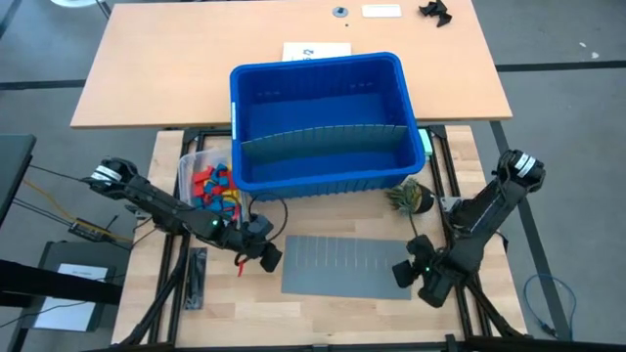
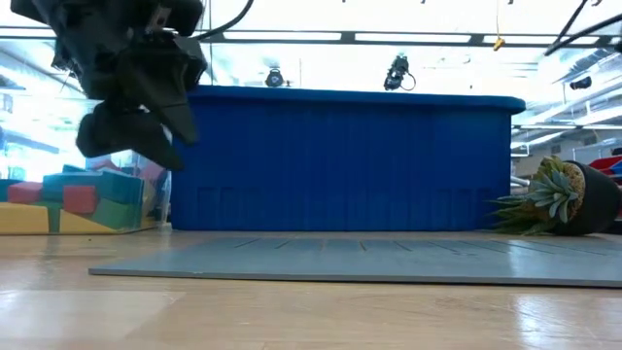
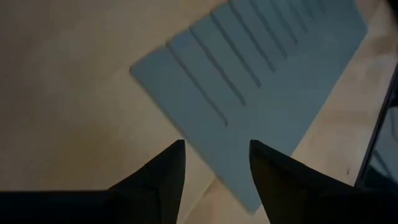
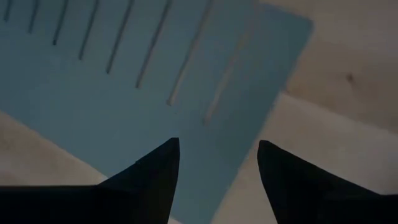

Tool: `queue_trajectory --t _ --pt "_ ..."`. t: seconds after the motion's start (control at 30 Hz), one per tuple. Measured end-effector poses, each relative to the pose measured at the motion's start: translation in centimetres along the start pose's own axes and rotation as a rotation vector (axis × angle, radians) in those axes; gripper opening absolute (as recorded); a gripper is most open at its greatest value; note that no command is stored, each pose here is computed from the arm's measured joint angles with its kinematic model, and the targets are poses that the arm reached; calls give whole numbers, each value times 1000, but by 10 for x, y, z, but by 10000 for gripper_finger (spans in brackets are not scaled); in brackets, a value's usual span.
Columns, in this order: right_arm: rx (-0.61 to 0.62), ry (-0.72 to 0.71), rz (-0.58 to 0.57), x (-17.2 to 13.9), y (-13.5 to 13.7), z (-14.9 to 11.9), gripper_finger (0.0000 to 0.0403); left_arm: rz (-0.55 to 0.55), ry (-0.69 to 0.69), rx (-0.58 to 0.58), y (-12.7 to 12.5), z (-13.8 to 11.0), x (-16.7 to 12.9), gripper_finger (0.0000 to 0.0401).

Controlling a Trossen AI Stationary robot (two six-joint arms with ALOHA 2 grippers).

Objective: Sort Items/Unsort Items

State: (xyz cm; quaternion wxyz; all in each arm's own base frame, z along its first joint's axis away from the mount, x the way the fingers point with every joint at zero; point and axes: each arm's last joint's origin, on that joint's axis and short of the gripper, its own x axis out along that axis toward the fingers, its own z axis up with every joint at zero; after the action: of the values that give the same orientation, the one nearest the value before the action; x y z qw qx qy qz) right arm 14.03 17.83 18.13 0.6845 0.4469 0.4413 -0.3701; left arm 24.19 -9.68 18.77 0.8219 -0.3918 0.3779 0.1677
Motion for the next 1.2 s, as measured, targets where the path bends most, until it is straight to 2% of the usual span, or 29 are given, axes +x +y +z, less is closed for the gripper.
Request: queue_trajectory --t 0.23,0.53,0.7,0.9,1.2 --pt "34 5 -35 7 -7 -16 215 68 -38 -36 3 -8 6 186" --pt "-32 -27 -88 20 -8 -21 211 94 26 -28 5 -17 29 186" --pt "13 -28 -109 24 -8 -23 208 110 42 -34 8 -17 36 186" --pt "68 -16 -108 26 -4 -19 209 104 63 -40 8 -15 36 186" --pt "75 -73 -117 33 6 -1 203 102 48 -42 11 -5 39 186"
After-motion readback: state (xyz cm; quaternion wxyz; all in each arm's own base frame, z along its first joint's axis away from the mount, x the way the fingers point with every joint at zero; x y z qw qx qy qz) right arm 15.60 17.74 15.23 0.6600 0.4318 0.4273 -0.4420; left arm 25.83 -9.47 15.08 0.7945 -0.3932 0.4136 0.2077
